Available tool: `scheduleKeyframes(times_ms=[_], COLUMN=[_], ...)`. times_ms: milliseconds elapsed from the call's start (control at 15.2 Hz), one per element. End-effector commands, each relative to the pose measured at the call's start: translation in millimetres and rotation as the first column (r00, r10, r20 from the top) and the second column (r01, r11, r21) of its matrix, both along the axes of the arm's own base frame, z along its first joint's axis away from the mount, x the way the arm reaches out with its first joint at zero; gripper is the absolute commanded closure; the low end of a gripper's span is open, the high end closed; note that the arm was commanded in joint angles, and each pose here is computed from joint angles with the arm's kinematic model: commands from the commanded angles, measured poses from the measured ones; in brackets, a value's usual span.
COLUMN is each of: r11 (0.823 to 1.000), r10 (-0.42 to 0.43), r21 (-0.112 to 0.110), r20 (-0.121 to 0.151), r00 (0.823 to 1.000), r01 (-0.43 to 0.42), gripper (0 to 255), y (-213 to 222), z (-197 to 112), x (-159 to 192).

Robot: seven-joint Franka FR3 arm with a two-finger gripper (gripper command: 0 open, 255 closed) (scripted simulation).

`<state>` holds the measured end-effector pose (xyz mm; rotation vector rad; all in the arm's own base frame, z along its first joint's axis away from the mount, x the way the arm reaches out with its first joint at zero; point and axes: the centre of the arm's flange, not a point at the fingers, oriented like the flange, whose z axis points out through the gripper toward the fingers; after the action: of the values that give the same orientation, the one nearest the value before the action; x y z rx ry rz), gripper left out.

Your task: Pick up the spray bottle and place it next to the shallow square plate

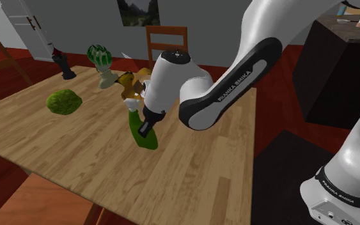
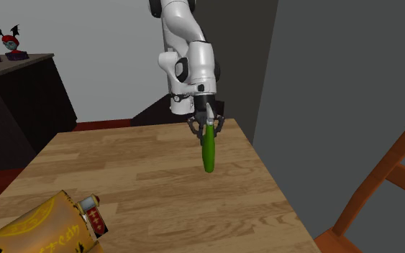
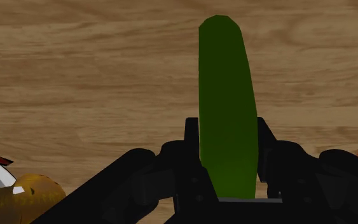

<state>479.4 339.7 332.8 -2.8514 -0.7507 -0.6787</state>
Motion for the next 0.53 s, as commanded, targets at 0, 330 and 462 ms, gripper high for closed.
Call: scheduleKeyframes(times_ms=[0,330,462], r11=[1.0,1.0,1.0], r10=[0.0,0.0,0.0], r21=[0.0,0.0,0.0], r20=[0.0,0.0,0.0], r00=[1.0,1.0,1.0], r01=[0.0,0.0,0.0], gripper=[255,255,255], y=[2.0,2.0,2.0], z=[10.3,36.7,47.2], x=[-0.2,-0.2,-0.2])
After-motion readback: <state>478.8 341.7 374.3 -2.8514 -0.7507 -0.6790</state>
